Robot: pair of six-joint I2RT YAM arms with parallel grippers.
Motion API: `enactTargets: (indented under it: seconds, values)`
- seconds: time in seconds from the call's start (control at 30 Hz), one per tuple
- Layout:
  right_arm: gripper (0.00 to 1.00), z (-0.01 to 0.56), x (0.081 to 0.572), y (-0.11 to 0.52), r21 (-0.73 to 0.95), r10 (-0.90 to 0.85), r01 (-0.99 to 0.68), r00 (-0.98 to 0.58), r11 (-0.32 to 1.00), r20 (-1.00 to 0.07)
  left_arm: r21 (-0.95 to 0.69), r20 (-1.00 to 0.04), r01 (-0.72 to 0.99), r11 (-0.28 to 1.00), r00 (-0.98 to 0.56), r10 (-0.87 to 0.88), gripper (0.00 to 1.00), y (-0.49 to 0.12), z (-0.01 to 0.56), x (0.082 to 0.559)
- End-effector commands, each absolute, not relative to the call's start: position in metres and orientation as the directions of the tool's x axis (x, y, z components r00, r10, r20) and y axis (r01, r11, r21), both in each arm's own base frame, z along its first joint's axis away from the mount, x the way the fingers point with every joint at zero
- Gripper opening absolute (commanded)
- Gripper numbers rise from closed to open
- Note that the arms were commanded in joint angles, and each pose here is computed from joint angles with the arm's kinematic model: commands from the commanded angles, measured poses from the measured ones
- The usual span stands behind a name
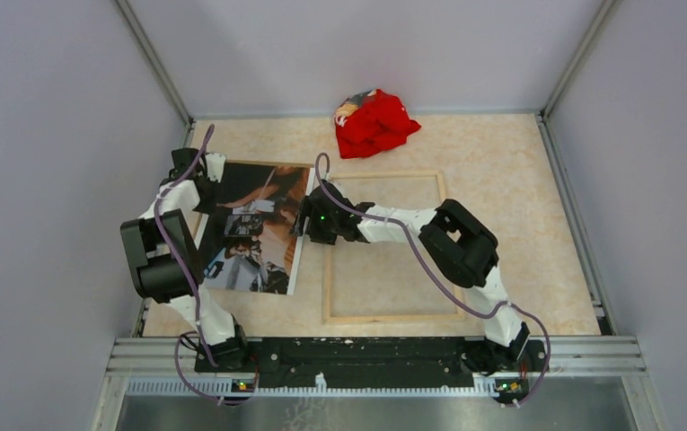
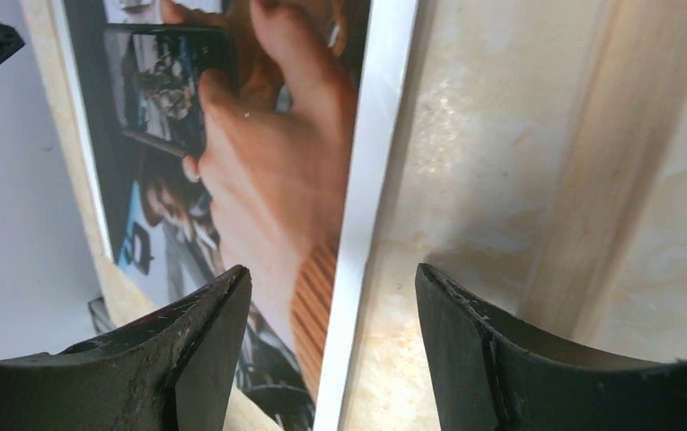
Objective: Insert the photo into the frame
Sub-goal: Pick up the photo at the center of the board.
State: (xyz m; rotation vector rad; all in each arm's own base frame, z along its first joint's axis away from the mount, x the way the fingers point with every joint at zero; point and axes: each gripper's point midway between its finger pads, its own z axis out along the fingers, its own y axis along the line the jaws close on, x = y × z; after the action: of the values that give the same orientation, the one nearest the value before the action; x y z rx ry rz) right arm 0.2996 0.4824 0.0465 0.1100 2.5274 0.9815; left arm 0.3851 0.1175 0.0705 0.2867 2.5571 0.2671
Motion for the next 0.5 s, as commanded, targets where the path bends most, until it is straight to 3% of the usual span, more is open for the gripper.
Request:
enactTargets:
  seconds: [0.0, 0.47]
  values:
    - [0.68, 0.058, 0.321, 0.470, 0.593, 0.233, -0.082, -0.870, 0.801, -0.434, 0.387, -0.515, 0.018, 0.922, -0.825, 0.232, 0.18, 0.165, 0.072, 0.405]
    - [0.68, 0.038, 0.333, 0.468, 0.594, 0.254, -0.051, -0.872, 0.803, -0.419, 0.400, -0.511, -0.006, 0.916, -0.831, 0.218, 0.18, 0.169, 0.042, 0.408]
